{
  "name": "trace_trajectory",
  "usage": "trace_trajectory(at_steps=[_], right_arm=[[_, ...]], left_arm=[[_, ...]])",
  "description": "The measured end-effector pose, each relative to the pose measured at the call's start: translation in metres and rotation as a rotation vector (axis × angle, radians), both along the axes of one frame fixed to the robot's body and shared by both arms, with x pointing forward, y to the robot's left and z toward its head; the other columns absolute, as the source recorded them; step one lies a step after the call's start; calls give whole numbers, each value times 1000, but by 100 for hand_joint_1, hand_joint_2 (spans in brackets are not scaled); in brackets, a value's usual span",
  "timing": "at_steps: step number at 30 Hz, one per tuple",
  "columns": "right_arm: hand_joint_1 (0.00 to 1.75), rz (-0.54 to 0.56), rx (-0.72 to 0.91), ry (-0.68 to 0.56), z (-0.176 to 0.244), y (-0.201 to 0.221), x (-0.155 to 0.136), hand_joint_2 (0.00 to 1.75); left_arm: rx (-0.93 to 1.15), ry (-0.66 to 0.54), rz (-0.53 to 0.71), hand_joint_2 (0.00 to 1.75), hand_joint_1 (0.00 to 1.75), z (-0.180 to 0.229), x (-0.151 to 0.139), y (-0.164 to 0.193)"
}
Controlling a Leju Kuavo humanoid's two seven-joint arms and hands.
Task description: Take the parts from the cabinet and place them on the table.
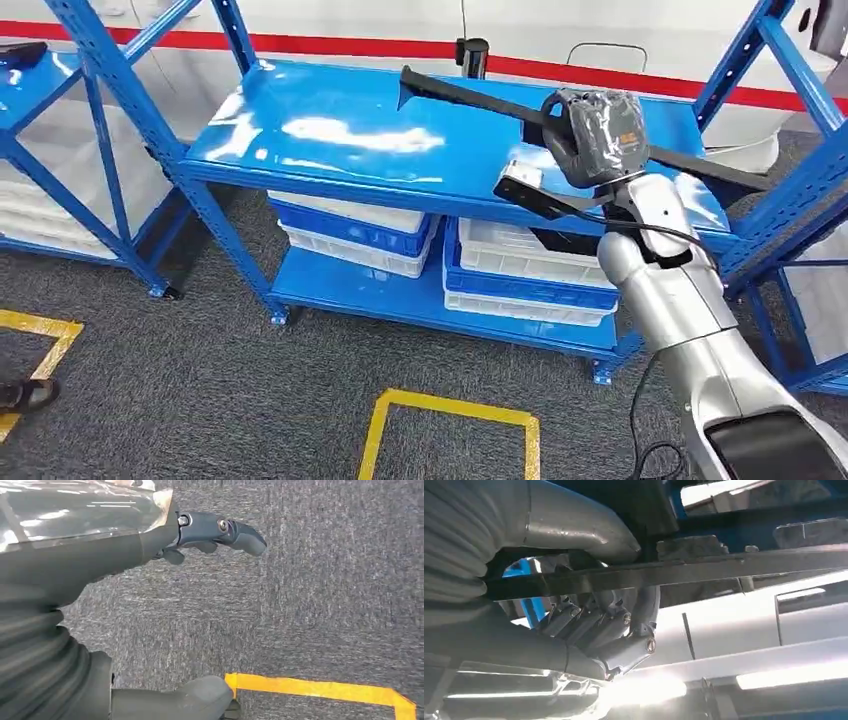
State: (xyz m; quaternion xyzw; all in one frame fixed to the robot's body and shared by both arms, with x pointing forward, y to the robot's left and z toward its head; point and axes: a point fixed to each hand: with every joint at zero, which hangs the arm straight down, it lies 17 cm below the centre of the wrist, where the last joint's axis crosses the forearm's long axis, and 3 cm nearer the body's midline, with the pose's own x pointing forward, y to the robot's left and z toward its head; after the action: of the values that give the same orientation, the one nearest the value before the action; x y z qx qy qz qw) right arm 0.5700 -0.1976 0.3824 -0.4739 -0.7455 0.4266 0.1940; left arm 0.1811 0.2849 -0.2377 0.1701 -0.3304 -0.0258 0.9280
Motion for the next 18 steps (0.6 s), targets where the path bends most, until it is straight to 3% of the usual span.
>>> trace_trajectory(at_steps=[18], right_arm=[[166,-9,-14,0,-1,-5,-1,175]], left_arm=[[-3,0,-6,175,0,0,2,-2]])
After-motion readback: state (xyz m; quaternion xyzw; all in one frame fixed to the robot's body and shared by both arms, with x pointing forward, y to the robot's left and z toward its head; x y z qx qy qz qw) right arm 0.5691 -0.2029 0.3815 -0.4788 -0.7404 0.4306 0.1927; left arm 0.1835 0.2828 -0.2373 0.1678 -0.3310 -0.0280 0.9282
